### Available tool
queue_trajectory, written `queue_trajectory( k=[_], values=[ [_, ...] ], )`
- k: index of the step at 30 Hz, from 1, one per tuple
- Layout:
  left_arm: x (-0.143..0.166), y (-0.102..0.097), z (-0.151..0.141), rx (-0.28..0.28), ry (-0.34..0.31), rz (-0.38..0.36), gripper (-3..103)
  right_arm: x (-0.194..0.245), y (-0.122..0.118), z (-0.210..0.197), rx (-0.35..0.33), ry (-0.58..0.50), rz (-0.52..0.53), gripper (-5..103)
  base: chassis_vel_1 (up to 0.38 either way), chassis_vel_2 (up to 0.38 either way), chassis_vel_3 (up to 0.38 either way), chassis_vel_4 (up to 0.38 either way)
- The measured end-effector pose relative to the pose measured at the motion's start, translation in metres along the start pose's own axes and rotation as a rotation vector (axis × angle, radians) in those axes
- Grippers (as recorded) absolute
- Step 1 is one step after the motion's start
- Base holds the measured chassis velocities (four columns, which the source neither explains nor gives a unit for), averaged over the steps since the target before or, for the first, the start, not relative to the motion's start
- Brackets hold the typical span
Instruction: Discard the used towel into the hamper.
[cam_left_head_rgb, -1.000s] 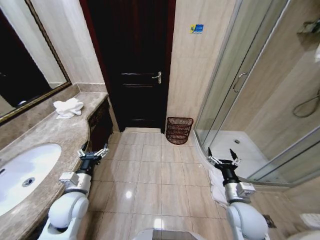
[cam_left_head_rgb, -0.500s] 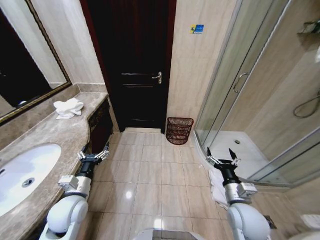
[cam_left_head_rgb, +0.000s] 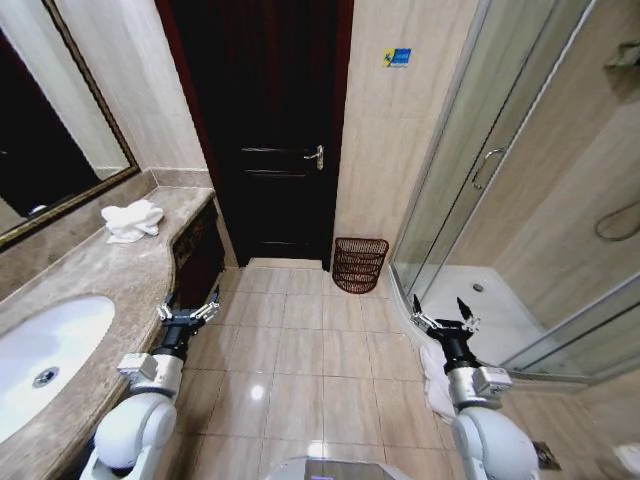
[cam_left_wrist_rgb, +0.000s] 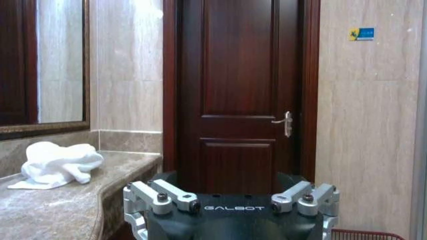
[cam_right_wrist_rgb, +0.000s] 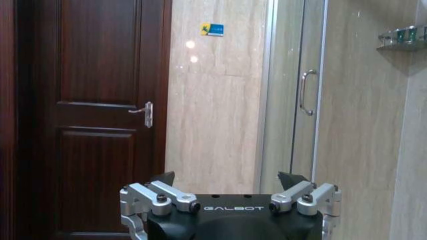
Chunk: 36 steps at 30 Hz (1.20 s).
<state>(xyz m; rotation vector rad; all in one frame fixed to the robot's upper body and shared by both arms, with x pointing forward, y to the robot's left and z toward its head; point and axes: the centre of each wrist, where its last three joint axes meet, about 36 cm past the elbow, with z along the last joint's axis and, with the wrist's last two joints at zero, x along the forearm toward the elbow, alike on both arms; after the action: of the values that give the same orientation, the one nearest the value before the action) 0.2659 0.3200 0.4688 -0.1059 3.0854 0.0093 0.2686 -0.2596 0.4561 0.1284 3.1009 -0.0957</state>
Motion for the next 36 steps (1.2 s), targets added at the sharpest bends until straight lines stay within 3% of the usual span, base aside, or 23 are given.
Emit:
queue_trajectory(
  k=[36],
  values=[
    [0.0053, 0.0038, 0.0092, 0.0, -0.006, -0.008, 100, 0.0021, -0.0033, 0.0096, 0.006, 0.005, 0.013, 100, 0.007, 0.075, 0.073, 0.005]
  ],
)
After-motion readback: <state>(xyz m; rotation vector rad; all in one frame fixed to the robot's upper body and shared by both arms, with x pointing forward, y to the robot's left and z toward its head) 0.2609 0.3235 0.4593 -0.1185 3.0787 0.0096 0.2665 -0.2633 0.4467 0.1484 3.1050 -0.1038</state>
